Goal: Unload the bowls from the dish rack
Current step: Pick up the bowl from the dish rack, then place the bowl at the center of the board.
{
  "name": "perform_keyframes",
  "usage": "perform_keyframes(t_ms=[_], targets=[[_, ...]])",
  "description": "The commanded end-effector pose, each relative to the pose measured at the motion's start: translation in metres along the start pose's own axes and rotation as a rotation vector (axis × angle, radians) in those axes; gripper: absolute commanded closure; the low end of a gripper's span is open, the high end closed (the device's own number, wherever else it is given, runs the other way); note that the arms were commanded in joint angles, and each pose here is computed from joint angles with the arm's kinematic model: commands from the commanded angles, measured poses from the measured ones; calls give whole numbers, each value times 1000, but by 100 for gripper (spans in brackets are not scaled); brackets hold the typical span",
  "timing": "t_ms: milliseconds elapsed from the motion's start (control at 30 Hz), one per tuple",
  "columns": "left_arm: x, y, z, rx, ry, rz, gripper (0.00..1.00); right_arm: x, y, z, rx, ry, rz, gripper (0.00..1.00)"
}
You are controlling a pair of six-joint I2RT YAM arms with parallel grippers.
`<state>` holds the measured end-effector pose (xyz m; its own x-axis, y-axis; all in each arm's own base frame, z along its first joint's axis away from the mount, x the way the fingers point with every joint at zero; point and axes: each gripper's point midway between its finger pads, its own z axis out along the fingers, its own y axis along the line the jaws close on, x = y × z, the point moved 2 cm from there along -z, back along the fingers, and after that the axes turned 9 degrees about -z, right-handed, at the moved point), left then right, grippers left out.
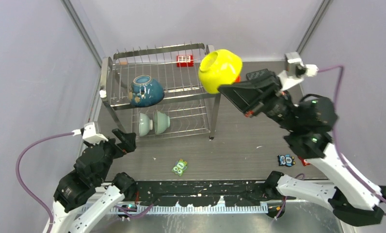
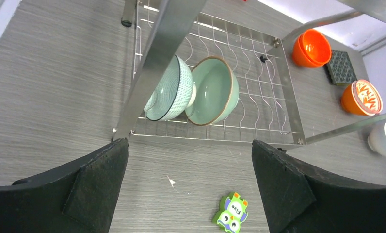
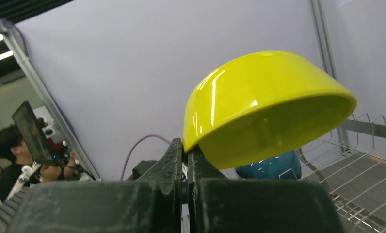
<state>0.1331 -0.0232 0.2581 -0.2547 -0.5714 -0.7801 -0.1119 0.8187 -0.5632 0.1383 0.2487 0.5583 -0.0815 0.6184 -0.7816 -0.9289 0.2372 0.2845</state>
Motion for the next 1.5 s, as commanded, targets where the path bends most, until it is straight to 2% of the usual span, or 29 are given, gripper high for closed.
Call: perform_keyframes(t_ms=[0,300,467,667,800,933,1067,1267,1467], targets=[[-6,-18,-1,46,50,96,0,23,13,-48,-37,313,-183,99],[6,-56,0,184,211,189,0,61,-4,-117,37,691,-314,99],[22,-82,-6,342,309,159,0,78,-6,-140,19,807,-349,99],[39,-102,-19,458,459,168,0,122,-7,-154,-26,960,-383,99],[46,-108,-27,487,534,155,0,162,3,-155,-67,1106,-545,99],[49,-106,-35,490,579,144,0,186,17,-150,-96,1151,-688,99],[53,-106,-48,524,610,89,0,222,17,-158,-127,1247,-818,99],[63,-102,-61,538,671,3,0,256,16,-170,-176,1335,-937,99],[77,-85,-56,446,723,40,0,298,11,-196,-274,1508,-1061,99]])
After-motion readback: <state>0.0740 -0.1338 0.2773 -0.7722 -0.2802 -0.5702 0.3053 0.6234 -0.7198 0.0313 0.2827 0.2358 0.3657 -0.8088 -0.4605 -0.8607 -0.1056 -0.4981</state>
